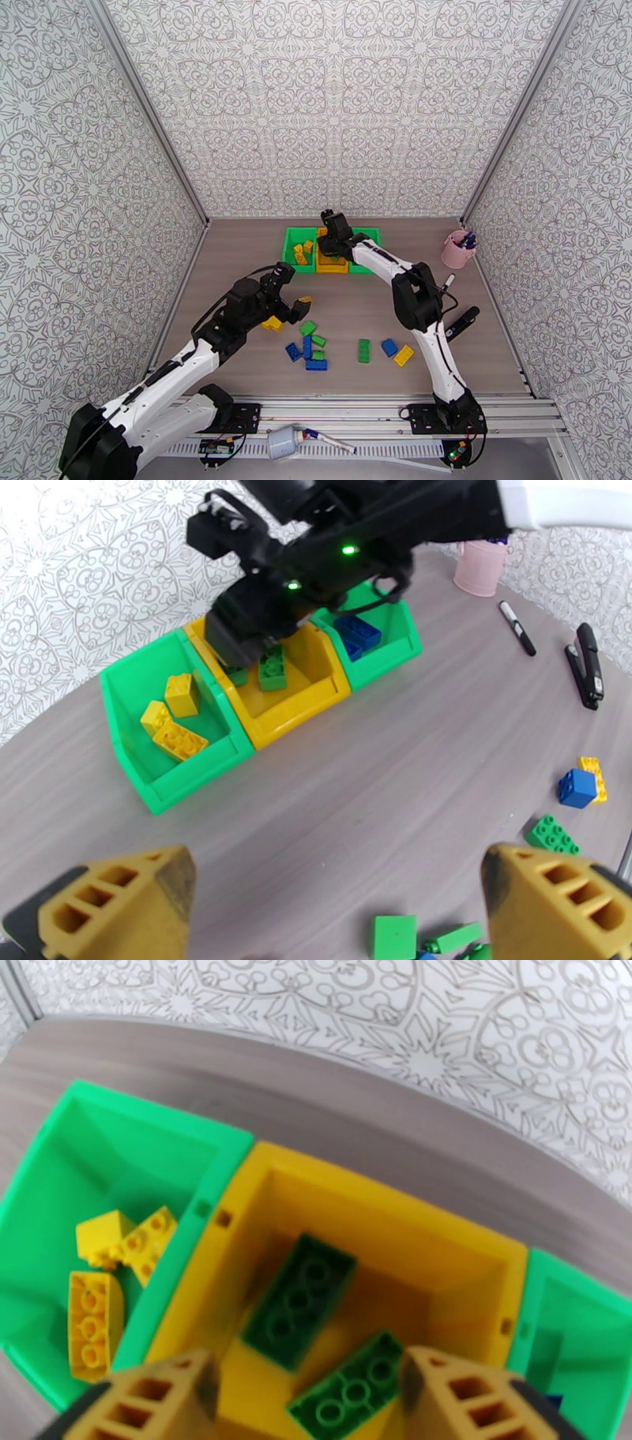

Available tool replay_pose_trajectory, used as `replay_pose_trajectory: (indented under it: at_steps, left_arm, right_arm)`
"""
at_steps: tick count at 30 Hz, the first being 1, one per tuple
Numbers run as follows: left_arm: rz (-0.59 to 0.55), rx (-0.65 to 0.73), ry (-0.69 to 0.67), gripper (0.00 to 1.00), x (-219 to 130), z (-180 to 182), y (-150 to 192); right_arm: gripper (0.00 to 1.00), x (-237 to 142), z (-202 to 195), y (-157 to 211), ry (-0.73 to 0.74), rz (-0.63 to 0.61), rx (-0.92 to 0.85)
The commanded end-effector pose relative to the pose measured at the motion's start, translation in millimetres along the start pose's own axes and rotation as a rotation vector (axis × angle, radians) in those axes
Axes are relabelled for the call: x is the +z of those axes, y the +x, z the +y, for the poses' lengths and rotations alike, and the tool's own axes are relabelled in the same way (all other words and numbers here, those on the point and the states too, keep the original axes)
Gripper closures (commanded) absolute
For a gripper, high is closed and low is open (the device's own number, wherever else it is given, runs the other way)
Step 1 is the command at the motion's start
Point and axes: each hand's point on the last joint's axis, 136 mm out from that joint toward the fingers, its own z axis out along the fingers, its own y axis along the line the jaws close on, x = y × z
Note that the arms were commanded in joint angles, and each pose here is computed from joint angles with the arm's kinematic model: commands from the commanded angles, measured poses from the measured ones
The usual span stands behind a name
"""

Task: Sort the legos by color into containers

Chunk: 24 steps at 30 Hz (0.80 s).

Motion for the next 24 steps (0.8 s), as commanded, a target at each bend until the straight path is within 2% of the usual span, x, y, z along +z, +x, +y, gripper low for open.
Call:
replay_pose_trajectory:
  at_steps: [1, 6, 11, 17, 24]
  left_arm:
    - [0.029, 0.021, 0.000, 0.00, -3, -2, 11]
    - [0.023, 0.029, 0.037, 0.00, -7, -10, 11]
    - [0.013, 0.052, 0.115, 0.00, -8, -27, 7]
    - [-0.007, 0.138, 0.228, 0.00, -10, -58, 7]
    - [0.005, 0.211, 0.316, 0.00, -12, -85, 9]
  right_arm:
    - [0.29, -49, -2, -33, -0.040, -0.124, 0.054]
    - [0.21, -90, -9, -1, -0.057, -0.123, 0.078]
    - [0.15, -120, -18, 54, -0.058, -0.041, 0.114]
    - [0.12, -147, -16, 127, -0.051, 0.103, 0.109]
    - [0.10, -172, 0, 170, -0.013, 0.159, 0.129]
